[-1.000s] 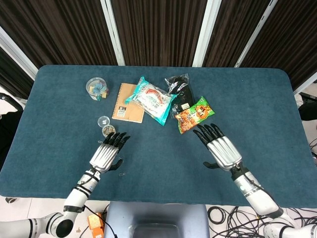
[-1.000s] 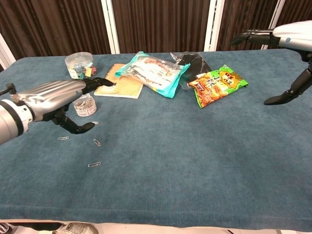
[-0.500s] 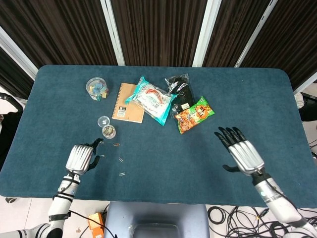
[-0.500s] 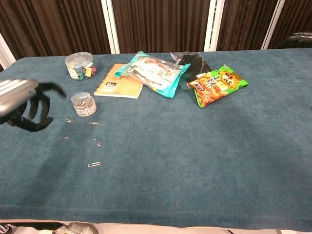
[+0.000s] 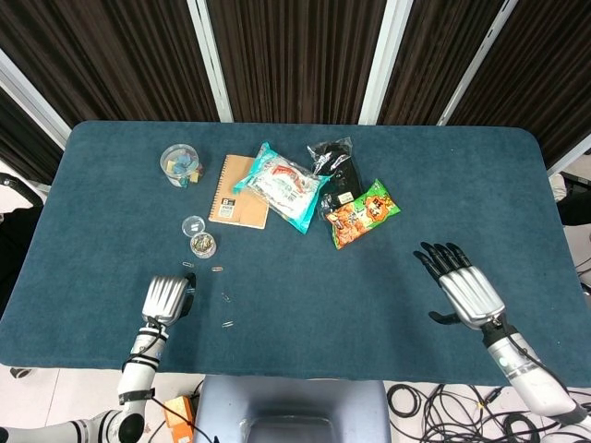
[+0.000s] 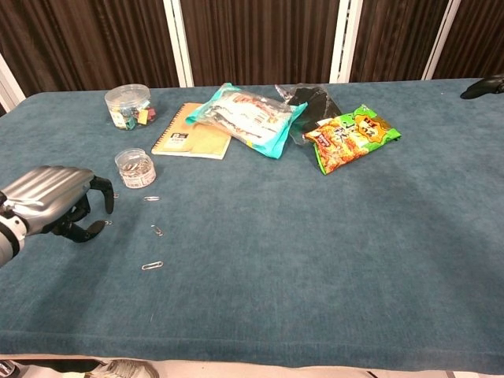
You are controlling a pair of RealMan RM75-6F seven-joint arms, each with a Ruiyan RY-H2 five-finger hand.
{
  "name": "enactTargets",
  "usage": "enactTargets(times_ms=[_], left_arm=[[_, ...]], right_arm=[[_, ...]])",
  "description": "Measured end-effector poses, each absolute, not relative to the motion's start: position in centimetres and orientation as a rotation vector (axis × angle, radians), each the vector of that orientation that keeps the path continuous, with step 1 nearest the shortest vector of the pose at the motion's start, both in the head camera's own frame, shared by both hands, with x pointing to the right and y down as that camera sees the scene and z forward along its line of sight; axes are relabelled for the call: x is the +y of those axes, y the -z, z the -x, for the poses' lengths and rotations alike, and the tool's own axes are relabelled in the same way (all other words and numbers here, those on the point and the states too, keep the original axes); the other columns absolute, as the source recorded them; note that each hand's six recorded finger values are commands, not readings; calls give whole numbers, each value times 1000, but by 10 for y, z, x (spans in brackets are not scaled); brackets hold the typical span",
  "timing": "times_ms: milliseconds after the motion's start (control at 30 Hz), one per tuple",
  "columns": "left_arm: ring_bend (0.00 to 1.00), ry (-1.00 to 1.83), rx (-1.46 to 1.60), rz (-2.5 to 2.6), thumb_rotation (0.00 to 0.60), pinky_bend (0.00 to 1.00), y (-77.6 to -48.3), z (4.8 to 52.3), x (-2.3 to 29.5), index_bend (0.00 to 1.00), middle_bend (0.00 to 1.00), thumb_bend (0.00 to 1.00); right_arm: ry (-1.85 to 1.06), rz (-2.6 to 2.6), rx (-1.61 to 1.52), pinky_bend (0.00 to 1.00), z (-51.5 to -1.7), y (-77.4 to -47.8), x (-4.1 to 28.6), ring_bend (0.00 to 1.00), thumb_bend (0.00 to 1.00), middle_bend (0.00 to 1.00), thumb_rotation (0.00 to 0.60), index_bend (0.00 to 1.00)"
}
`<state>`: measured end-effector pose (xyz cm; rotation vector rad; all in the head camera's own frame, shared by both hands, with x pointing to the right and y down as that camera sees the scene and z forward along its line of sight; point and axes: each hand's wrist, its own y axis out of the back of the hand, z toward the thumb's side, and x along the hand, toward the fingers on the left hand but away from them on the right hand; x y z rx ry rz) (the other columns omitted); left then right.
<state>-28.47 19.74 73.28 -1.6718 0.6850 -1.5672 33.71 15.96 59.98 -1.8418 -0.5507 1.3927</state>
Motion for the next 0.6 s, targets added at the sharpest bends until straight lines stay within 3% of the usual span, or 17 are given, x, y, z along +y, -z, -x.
enactTargets(times_ms=[600], left_arm=[[1000, 1587, 665, 1696, 600, 1000, -744, 287, 194, 511, 1000, 339]], right_arm=[[-1414, 1859, -548, 0, -341, -605, 160, 0, 55, 0, 600, 0]])
